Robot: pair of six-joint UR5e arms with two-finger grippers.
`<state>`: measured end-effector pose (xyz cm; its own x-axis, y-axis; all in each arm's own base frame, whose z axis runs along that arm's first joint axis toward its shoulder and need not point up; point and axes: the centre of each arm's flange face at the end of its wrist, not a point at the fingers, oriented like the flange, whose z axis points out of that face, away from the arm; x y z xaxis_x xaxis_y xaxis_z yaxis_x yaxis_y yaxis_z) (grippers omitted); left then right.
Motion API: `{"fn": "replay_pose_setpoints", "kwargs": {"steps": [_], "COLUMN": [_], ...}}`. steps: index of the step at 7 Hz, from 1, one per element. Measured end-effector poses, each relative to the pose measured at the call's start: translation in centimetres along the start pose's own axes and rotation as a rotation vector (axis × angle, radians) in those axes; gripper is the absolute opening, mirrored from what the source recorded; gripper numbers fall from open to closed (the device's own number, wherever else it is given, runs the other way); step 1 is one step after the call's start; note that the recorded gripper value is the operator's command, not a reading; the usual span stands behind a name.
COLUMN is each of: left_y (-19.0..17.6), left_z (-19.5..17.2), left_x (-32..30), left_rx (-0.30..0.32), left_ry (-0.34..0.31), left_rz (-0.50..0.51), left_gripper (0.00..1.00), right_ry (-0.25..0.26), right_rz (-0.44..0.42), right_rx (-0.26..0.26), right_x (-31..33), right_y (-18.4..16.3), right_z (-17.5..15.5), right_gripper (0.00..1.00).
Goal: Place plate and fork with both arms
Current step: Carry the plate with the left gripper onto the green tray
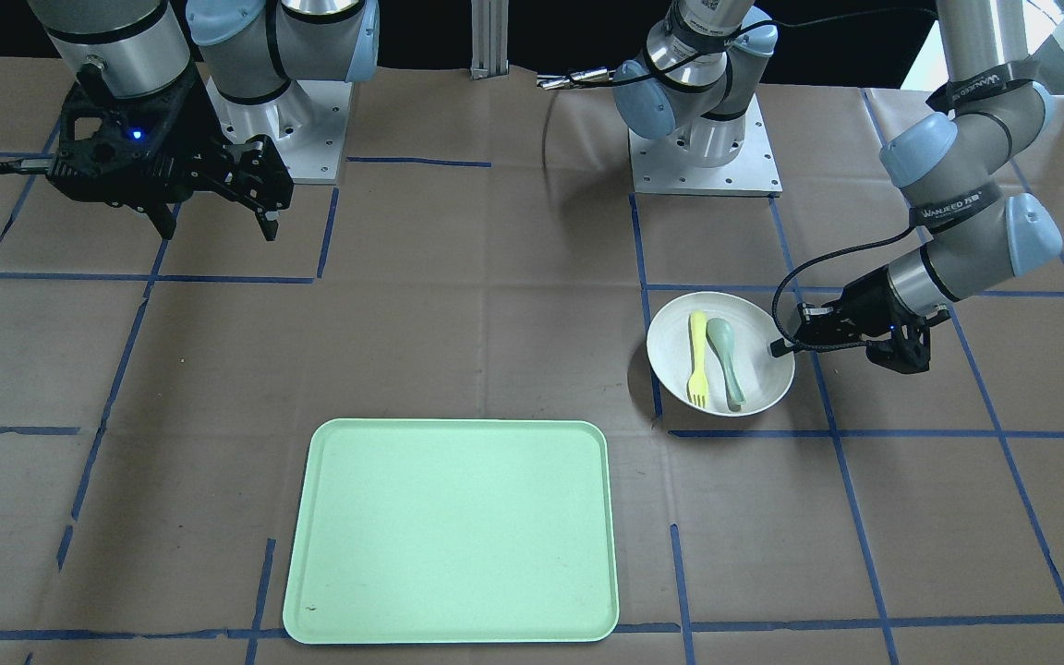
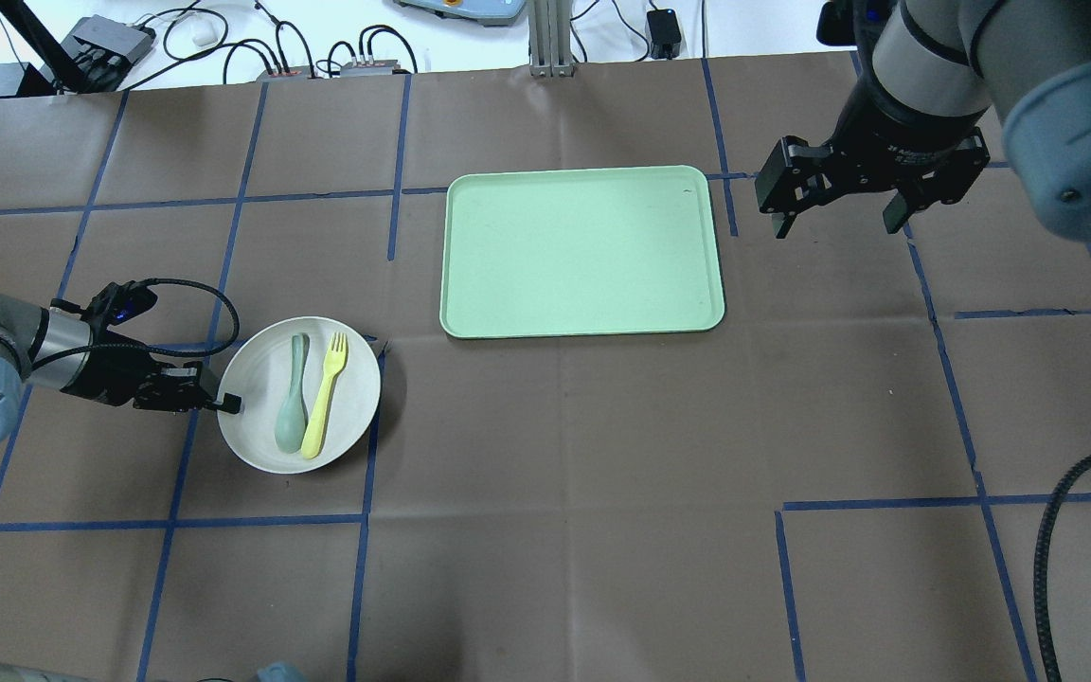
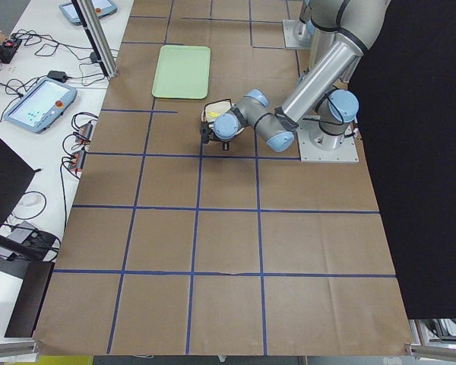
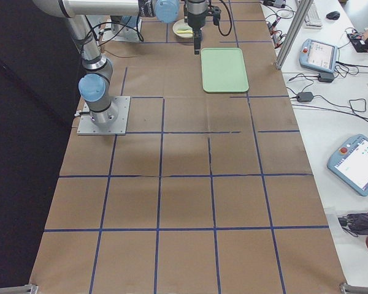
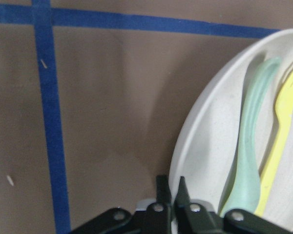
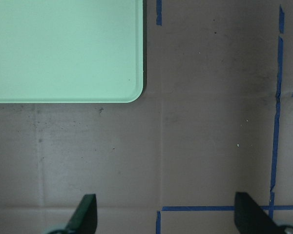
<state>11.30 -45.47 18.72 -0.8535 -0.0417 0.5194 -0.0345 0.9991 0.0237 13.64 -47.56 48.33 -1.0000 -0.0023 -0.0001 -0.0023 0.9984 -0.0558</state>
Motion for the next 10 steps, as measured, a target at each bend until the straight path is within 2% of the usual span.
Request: {"fn": "replay_pose_setpoints", "kwargs": {"steps": [2,5,6,8,10], "left_y": [-2.0,-6.9,-9.1,-14.5,-18.6], "left_z": [1.3,2.7,3.8,7.6,12.4], "left_x": [5.9,16.4,19.3,23.7,27.6], "left_rx": [-0.015,-0.021,-0.022,0.006,0.02], "left_ry": [-0.012,-0.06,-0.046,0.0,0.003], "left_rz": [-0.024,-0.06,-0.064,-0.041,0.013], "left_gripper": [0.0,0.0,0.0,0.0,0.0], "right_ry": [0.0,0.0,0.0,0.0,0.0], "right_rz": [0.0,-0.001,-0.001,-0.001,-0.001], "right_rx": [-0.001,-0.002,-0.001,-0.002,-0.003], "right_x": [0.0,0.0,0.0,0.0,0.0], "right_y": [0.0,0.0,0.0,0.0,0.0], "right_z": [0.0,0.0,0.0,0.1,0.1], "right_gripper": [1.0,1.0,1.0,1.0,1.0]}}
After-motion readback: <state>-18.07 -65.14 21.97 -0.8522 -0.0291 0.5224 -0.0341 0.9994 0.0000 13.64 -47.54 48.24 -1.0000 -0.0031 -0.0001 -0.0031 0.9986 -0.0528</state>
